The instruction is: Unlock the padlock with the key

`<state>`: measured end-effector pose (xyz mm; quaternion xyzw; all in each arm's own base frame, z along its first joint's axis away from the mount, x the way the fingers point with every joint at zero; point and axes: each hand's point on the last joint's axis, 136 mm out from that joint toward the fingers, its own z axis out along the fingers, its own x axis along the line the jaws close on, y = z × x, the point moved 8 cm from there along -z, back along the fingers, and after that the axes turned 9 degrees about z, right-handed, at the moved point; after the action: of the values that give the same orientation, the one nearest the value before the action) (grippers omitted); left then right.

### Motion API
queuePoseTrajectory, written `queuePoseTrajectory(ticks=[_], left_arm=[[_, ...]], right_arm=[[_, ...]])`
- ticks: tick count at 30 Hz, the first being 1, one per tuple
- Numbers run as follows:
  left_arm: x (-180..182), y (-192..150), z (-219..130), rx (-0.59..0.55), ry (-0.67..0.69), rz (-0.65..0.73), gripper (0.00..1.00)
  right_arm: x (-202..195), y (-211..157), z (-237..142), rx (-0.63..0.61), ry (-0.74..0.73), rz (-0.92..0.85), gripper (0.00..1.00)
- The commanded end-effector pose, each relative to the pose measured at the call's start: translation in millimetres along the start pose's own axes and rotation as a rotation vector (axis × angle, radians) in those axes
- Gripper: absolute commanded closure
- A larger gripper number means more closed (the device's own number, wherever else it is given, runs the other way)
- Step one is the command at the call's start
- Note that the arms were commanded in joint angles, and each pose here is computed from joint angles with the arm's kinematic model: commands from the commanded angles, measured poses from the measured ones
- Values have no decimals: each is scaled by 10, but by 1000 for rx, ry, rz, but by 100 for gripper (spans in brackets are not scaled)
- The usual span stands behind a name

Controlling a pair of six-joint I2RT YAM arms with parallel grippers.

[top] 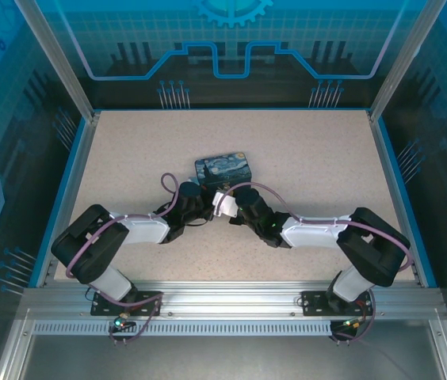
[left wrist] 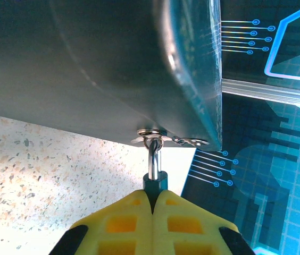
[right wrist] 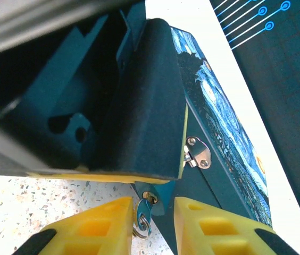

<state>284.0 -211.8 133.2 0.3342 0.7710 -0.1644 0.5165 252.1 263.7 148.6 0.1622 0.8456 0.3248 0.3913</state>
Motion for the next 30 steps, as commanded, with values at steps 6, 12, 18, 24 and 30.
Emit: queuePoseTrajectory(ticks=[6,12,18,24,30], left_arm=[[-124,33,-41,-6,-64,-13,100],[-136,35,-42,-6,-66,-13,100],[-139,35,-46,-7,-67,-13,100],[-132,34,-51,-8,-68,-15,100],[-144,34,-51,-8,-73,-14,100]], right_arm=[[57,-51,10,31,-8,14,77],[82,-105,50,53,-12,15,81],[52,-107,55,55,-19,28,93],[-3,-95,26,53,-8,87,100],[-42,-105,13,68,65,249,100]])
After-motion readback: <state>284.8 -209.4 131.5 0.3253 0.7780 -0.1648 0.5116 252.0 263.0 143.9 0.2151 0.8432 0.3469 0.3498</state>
